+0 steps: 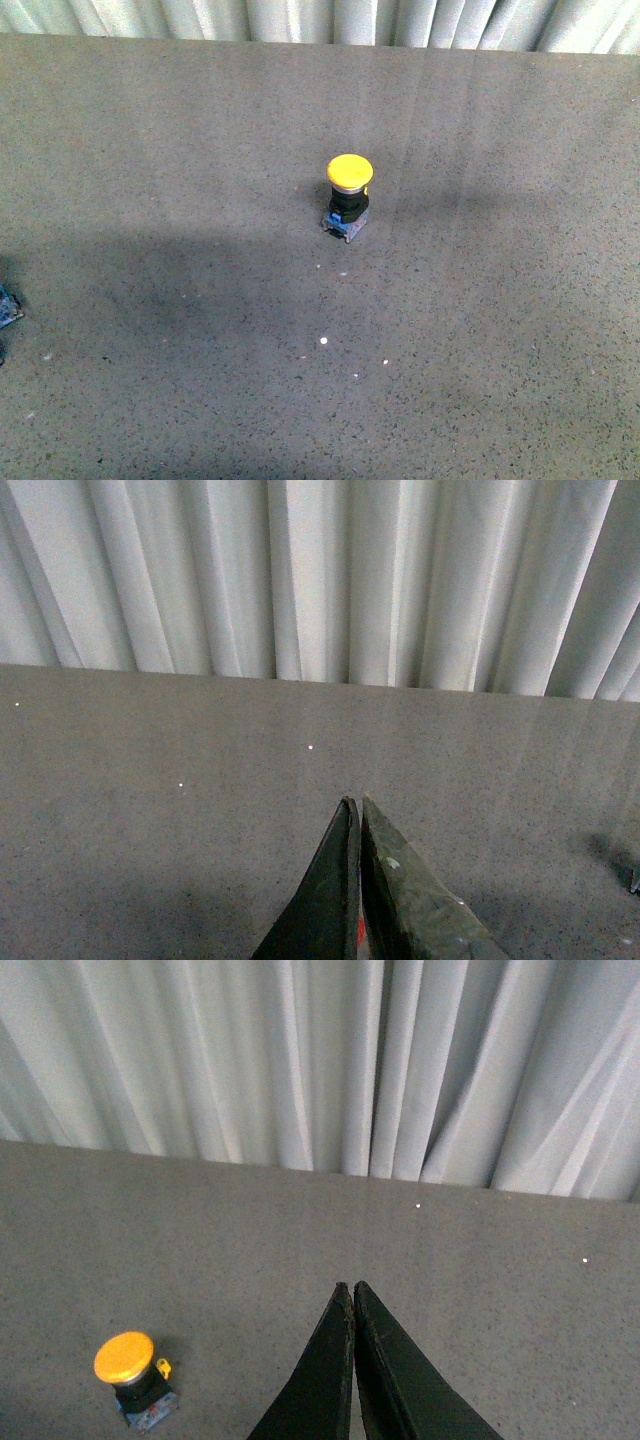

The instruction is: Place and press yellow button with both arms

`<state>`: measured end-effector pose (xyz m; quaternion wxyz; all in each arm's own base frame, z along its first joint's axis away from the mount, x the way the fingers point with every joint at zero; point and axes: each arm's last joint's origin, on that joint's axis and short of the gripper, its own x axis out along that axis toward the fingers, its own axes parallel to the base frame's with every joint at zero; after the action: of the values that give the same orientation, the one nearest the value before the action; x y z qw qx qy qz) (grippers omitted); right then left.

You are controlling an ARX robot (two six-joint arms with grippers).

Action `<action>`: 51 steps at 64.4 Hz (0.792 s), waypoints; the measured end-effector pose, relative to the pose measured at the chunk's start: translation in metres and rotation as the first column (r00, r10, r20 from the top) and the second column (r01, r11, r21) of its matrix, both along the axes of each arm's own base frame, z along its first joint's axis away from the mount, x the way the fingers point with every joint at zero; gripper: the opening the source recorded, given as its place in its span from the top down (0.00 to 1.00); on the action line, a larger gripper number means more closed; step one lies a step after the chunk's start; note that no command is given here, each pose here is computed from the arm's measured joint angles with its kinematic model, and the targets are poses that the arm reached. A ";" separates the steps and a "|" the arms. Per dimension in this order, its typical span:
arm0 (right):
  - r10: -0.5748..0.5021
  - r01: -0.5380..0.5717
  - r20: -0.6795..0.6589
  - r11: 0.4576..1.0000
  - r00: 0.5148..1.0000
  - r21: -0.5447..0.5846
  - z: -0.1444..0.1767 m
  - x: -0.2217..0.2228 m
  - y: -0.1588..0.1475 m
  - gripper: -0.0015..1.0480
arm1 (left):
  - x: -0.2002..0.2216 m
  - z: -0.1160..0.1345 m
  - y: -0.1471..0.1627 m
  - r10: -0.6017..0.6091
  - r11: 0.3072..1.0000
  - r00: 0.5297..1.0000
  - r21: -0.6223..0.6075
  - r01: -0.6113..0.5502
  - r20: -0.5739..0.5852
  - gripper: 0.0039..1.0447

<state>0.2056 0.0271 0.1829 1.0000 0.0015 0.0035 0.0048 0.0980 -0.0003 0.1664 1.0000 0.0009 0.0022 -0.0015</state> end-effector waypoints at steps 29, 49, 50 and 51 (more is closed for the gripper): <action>-0.012 0.012 -0.015 1.000 1.000 0.000 -0.022 -0.050 -0.027 0.99 | 0.000 0.000 0.000 0.000 1.000 1.000 0.000 0.000 0.000 0.99; -0.010 0.010 0.009 1.000 1.000 0.000 -0.015 -0.067 -0.027 0.99 | 0.000 0.000 0.000 0.000 1.000 1.000 0.000 0.000 0.000 0.99; -0.010 0.010 0.011 1.000 1.000 0.000 -0.015 -0.068 -0.027 0.99 | 0.000 0.000 0.000 0.000 1.000 1.000 0.000 0.000 0.000 0.99; -0.010 0.010 0.013 1.000 1.000 0.000 -0.014 -0.069 -0.027 0.99 | 0.000 0.000 0.000 0.000 1.000 1.000 0.000 0.000 0.000 0.99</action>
<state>0.1363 0.0002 0.1687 1.0000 0.0016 -0.0028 0.0000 0.0980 -0.0003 0.1664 1.0000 0.0009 0.0022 -0.0015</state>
